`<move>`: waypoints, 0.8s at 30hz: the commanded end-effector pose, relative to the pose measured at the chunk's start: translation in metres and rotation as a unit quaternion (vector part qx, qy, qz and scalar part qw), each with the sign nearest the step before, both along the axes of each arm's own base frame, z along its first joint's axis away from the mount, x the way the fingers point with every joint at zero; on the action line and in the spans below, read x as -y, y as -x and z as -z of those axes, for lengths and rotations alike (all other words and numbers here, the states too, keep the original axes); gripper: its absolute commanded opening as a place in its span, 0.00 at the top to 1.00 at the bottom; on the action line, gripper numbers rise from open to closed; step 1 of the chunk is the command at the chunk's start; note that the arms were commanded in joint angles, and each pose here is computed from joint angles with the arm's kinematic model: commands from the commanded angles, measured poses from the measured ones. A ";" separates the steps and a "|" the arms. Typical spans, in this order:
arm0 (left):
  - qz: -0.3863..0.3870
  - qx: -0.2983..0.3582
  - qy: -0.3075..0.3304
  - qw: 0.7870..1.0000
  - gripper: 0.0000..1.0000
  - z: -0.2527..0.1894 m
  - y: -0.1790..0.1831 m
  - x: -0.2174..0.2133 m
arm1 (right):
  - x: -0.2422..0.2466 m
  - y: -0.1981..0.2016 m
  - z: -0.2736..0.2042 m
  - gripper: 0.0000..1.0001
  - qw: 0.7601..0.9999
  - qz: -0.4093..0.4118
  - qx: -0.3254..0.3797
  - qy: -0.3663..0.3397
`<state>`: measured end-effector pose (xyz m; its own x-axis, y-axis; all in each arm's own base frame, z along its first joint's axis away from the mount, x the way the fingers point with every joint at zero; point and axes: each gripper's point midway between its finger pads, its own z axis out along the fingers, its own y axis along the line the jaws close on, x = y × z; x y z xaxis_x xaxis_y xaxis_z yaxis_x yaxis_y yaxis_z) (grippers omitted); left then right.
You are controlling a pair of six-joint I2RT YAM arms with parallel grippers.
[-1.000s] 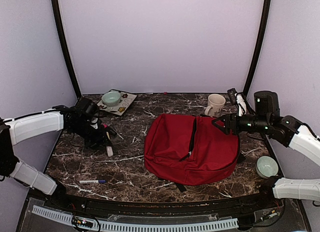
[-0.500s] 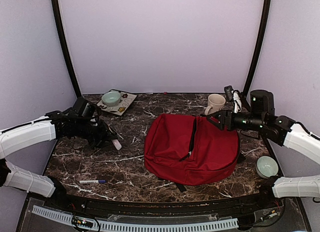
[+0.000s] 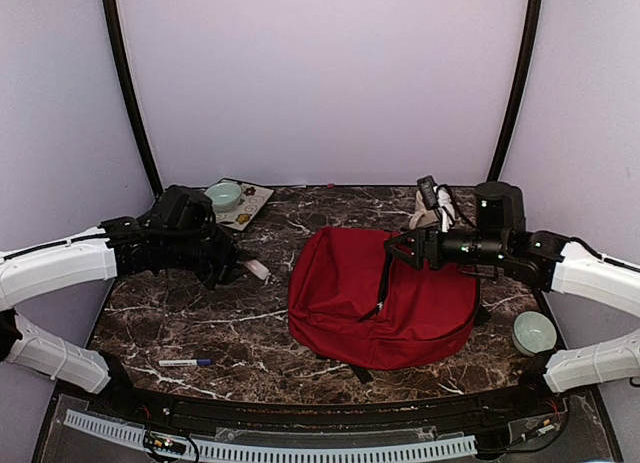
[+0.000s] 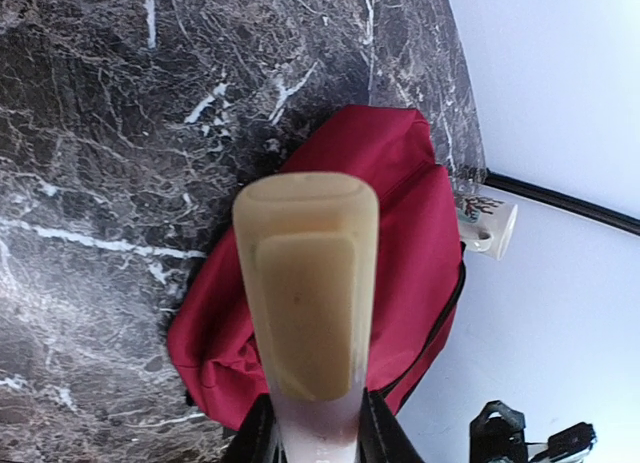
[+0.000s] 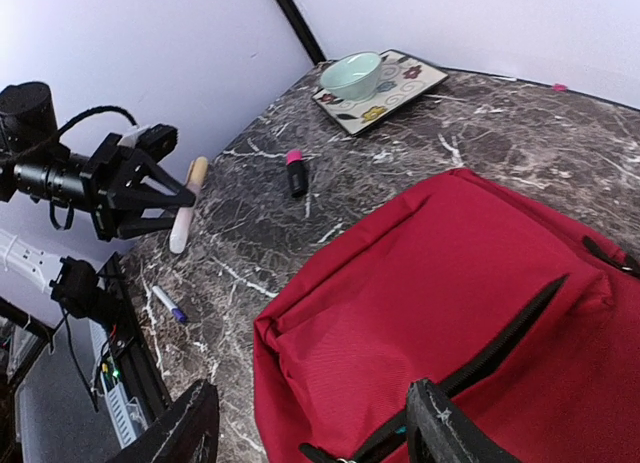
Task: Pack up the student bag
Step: Pass from the left arm to the right
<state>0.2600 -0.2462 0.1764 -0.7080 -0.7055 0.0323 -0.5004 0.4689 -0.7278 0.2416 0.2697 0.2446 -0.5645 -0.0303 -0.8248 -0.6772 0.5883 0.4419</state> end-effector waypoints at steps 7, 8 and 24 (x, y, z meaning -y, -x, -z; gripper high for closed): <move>-0.074 0.034 0.118 0.990 1.00 -0.048 -0.022 0.054 | -0.083 0.012 -0.040 0.36 0.995 -0.083 0.046 -0.045; -0.077 0.041 0.124 0.988 1.00 -0.053 -0.024 0.058 | -0.087 0.008 -0.040 0.37 0.995 -0.076 0.054 -0.040; -0.089 0.108 0.182 0.973 1.00 -0.110 -0.045 0.099 | -0.134 -0.017 -0.056 0.39 0.993 -0.042 0.021 -0.110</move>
<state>0.3006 -0.3383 0.2595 -0.5975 -0.7875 0.1510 -0.4139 0.1417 -0.8992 0.2531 0.3941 0.2683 -0.5679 0.0174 -0.8229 -0.7244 0.4643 0.5096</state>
